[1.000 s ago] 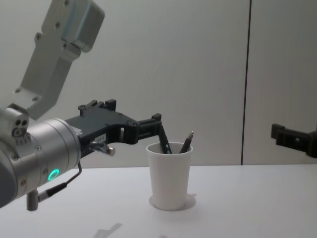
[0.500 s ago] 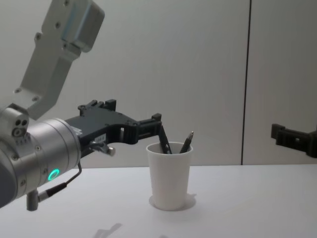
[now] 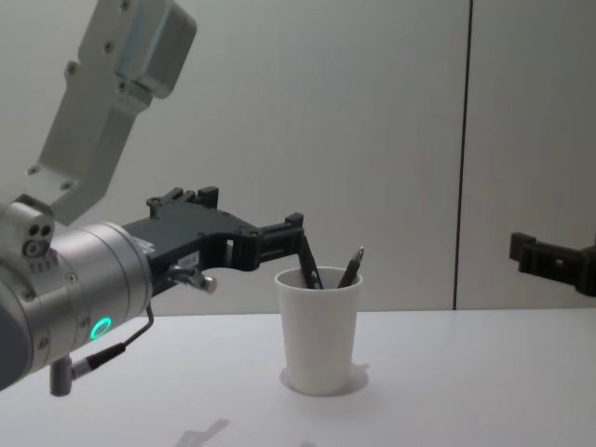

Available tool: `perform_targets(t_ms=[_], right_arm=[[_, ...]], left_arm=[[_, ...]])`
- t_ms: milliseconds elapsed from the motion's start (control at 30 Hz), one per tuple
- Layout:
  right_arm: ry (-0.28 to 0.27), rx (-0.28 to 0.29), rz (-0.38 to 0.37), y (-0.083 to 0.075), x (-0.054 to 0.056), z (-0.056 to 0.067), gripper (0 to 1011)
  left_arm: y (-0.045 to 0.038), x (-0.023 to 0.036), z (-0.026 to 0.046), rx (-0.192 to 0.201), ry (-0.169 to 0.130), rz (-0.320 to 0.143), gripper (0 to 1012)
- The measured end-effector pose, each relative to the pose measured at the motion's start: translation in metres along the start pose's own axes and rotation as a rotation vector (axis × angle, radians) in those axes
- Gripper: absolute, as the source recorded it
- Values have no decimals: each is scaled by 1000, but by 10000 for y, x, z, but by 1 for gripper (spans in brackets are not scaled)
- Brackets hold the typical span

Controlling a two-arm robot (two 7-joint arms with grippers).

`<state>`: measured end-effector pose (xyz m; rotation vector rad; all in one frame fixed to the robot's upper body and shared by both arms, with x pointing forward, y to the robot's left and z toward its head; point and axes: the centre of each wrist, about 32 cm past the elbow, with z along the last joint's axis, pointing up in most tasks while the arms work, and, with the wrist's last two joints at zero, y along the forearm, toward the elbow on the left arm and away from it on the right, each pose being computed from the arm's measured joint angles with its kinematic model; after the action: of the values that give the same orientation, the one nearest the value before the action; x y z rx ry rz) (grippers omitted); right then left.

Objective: Place the pen into the pen holder.

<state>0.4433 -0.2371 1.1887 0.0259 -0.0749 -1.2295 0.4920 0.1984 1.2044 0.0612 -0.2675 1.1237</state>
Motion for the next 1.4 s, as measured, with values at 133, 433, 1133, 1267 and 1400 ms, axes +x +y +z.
perform_targets(t_ms=[133, 433, 1133, 1267, 1400], right_arm=[[0, 0, 0, 0, 0, 0, 1001], [0, 0, 0, 0, 0, 0, 1001], [0, 0, 0, 0, 0, 0, 1001], [0, 0, 0, 0, 0, 0, 1002], [0, 0, 0, 0, 0, 0, 1001]], left_arm=[[0, 0, 0, 0, 0, 0, 1003], [0, 0, 0, 0, 0, 0, 1003], [0, 0, 0, 0, 0, 0, 1003], [0, 0, 0, 0, 0, 0, 1003], [0, 0, 0, 0, 0, 0, 1003]])
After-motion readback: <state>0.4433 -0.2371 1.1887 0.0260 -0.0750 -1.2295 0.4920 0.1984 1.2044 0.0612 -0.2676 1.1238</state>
